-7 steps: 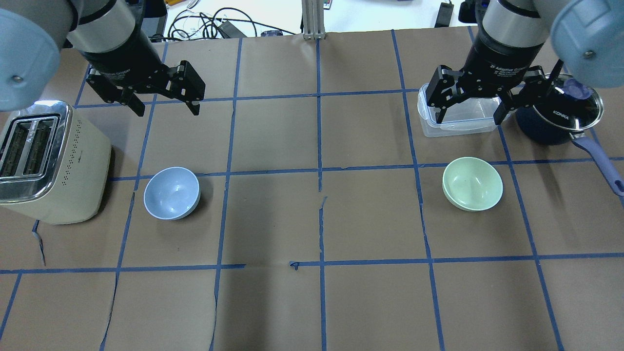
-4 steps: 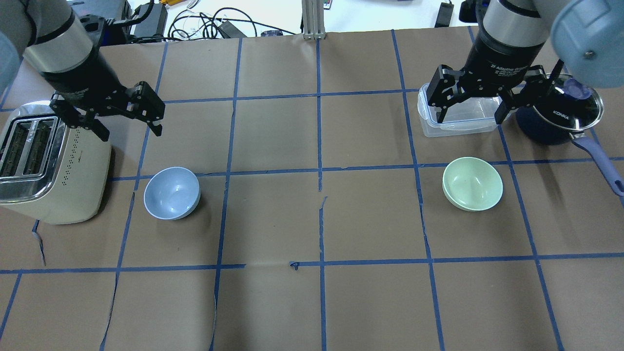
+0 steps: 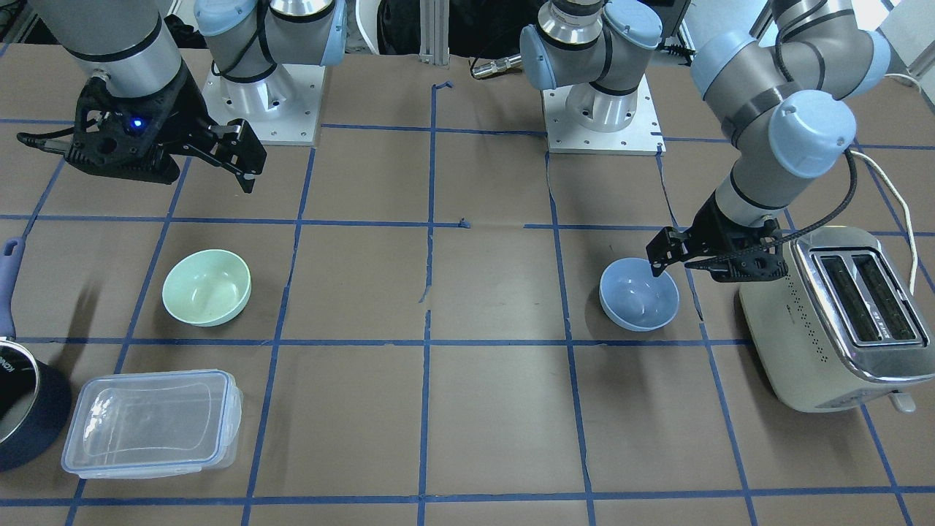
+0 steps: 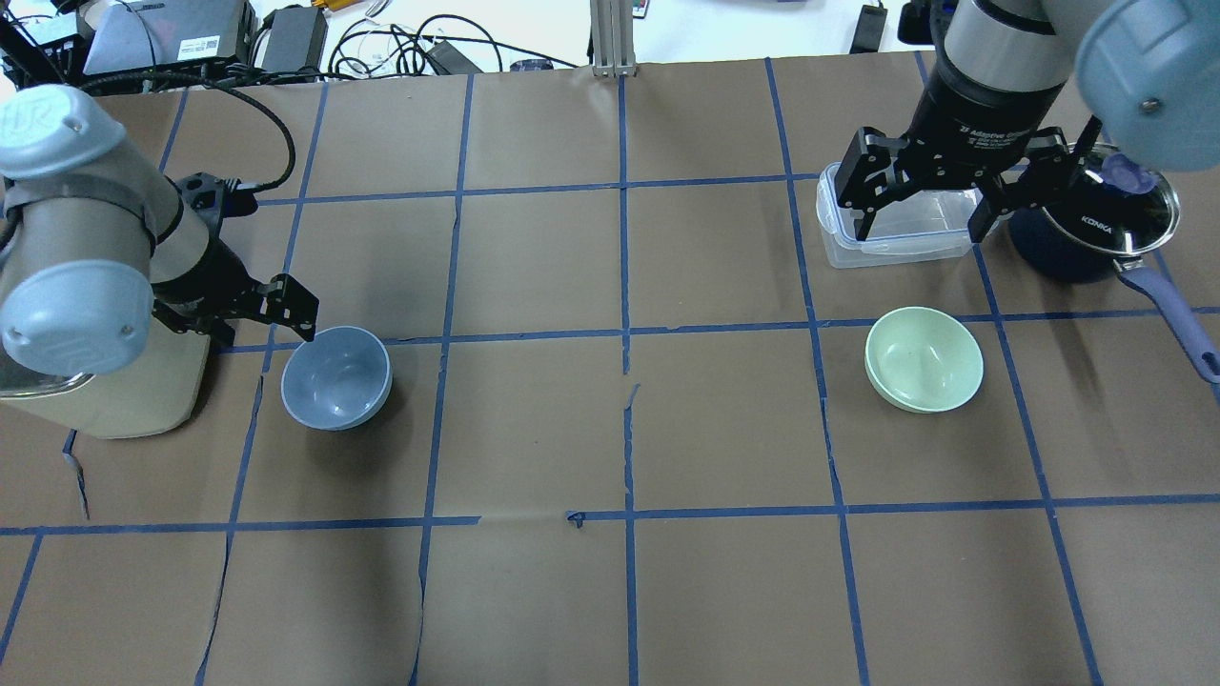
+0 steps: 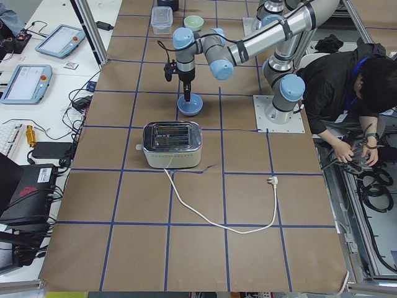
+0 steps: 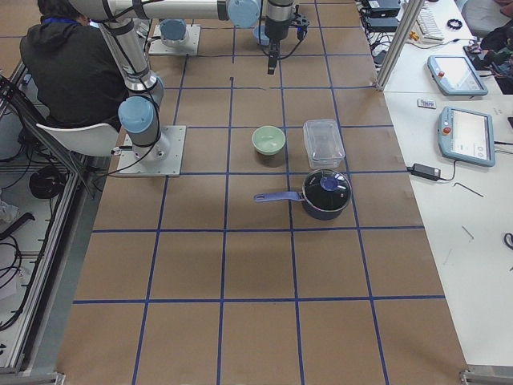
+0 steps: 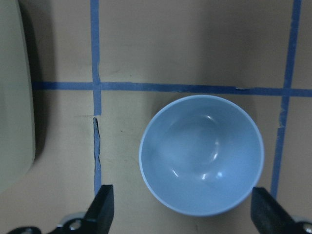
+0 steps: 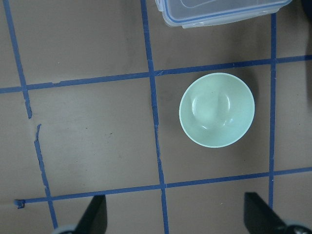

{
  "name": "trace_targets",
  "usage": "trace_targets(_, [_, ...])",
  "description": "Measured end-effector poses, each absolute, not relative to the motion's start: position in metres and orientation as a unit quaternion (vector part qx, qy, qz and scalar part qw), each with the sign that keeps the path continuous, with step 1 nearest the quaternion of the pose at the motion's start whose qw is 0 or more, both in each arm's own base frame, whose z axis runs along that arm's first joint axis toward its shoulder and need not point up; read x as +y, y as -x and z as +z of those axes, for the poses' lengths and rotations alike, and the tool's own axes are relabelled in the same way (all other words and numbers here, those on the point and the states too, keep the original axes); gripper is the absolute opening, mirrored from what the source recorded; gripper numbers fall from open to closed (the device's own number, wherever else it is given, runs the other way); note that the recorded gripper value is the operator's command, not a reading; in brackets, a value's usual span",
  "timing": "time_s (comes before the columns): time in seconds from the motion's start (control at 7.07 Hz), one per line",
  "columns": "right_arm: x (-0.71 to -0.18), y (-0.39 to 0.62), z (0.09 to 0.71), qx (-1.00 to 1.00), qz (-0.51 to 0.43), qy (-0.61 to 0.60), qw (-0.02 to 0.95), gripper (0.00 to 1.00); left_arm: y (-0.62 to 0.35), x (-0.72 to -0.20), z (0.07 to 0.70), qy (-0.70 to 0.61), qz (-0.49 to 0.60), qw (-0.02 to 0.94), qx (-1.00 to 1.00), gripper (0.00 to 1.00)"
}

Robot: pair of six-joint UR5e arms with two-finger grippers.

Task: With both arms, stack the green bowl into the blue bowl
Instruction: 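Lower left gripper to blue bowl rim while right descends to green bowl, then lift blue bowl toward table center with left while right grasps green bowl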

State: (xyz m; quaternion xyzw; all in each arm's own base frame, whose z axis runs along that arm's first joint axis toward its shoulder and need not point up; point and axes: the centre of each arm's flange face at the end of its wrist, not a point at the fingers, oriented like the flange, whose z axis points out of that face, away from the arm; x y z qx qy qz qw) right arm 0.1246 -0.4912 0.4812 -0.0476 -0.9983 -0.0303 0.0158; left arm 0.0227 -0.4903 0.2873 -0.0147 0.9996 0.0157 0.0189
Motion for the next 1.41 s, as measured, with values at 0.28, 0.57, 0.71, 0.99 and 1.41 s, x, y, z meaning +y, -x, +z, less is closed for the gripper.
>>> trace_targets(0.28, [-0.496, -0.123, 0.481, -0.998, -0.021, 0.052, 0.015, 1.00, -0.045, -0.487, 0.248, 0.009, 0.027, 0.012, 1.000, 0.59])
trace_targets(0.57, [-0.504, -0.113, 0.477, -0.998, -0.009, 0.056, 0.016, 1.00, -0.053, -0.491, 0.221, 0.010, 0.047, 0.004, 0.999, 0.32])
trace_targets(0.71, [-0.513, -0.101, 0.470, -0.999, -0.006, 0.052, 0.016, 1.00, -0.055, -0.492, 0.211, 0.010, 0.054, 0.000, 0.998, 0.10])
trace_targets(0.99, [-0.516, -0.085, 0.438, -0.999, -0.029, 0.025, 0.014, 1.00, -0.053, -0.497, 0.202, -0.006, 0.053, -0.021, 0.998, 0.00])
trace_targets(1.41, [-0.511, -0.085, 0.338, -1.000, -0.015, 0.008, 0.013, 1.00, -0.035, -0.510, 0.225, -0.021, 0.025, -0.041, 0.999, 0.00])
